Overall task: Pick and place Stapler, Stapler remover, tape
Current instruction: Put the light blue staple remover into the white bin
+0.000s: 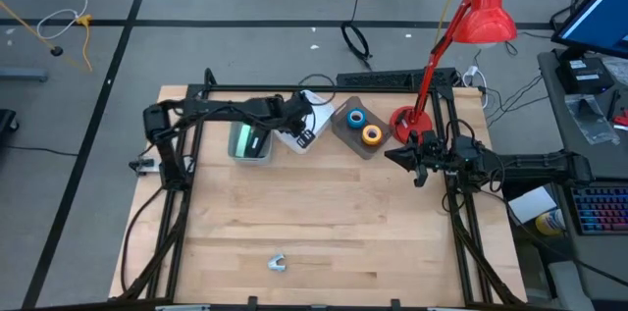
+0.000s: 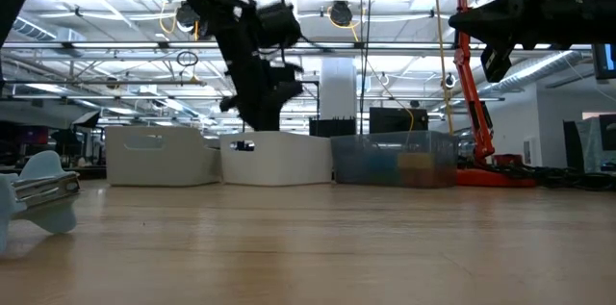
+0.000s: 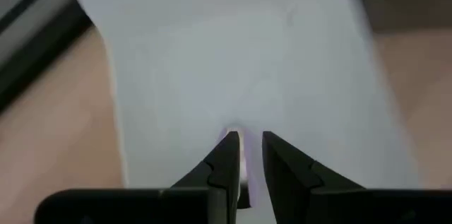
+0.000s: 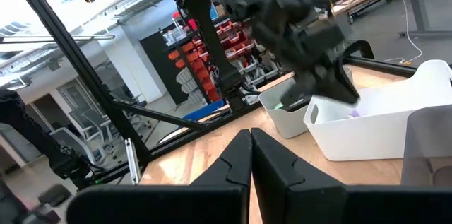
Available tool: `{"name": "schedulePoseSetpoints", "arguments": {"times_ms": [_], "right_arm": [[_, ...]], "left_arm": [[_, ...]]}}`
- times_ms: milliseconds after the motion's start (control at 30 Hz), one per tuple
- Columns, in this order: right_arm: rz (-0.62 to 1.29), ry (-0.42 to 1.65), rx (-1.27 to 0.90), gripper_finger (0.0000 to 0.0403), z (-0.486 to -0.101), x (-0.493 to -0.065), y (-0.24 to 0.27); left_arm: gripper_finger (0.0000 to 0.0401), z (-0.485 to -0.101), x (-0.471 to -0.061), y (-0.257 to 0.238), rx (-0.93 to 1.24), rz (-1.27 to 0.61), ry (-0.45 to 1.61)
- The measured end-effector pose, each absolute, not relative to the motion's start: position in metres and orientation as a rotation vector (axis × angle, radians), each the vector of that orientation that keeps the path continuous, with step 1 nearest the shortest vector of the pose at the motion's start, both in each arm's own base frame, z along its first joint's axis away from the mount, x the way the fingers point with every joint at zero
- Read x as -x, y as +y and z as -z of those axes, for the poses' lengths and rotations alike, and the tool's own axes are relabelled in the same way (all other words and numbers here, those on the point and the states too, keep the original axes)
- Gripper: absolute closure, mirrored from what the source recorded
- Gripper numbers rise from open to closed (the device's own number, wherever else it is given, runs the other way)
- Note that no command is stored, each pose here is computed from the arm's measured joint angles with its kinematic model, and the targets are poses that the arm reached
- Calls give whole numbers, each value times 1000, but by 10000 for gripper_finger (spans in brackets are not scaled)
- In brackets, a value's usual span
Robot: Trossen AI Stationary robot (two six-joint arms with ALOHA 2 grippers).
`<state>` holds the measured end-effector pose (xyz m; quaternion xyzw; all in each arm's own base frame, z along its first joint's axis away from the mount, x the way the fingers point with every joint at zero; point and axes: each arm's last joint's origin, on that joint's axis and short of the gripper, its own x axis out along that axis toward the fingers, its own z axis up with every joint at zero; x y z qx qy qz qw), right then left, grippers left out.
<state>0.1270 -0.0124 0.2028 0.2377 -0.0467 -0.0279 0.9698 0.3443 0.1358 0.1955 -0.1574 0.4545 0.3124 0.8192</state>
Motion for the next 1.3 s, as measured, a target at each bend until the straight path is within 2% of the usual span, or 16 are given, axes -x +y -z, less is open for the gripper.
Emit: {"name": "schedulePoseSetpoints", "arguments": {"times_ms": [100, 233, 333, 500, 667, 900, 1300], "right_arm": [[56, -95, -480, 402, -203, -127, -12], [54, -94, -480, 402, -203, -127, -12], [54, -94, -479, 401, -203, -127, -12], [54, -93, -475, 402, -203, -127, -12], [54, -93, -473, 402, -203, -127, -12], [53, -93, -472, 401, -203, -127, -12], [53, -93, -469, 402, -203, -127, -12]], "left_arm": [[334, -223, -337, 131, 340, -646, 893], [334, -262, -323, 112, 412, -460, 811], [334, -286, -312, 86, 443, -334, 787], [334, -311, -296, 31, 371, -180, 793], [334, -310, -295, -28, 274, -32, 832], [334, -290, -295, -101, 196, 133, 915], [334, -239, -294, -165, 227, 162, 1122]]}}
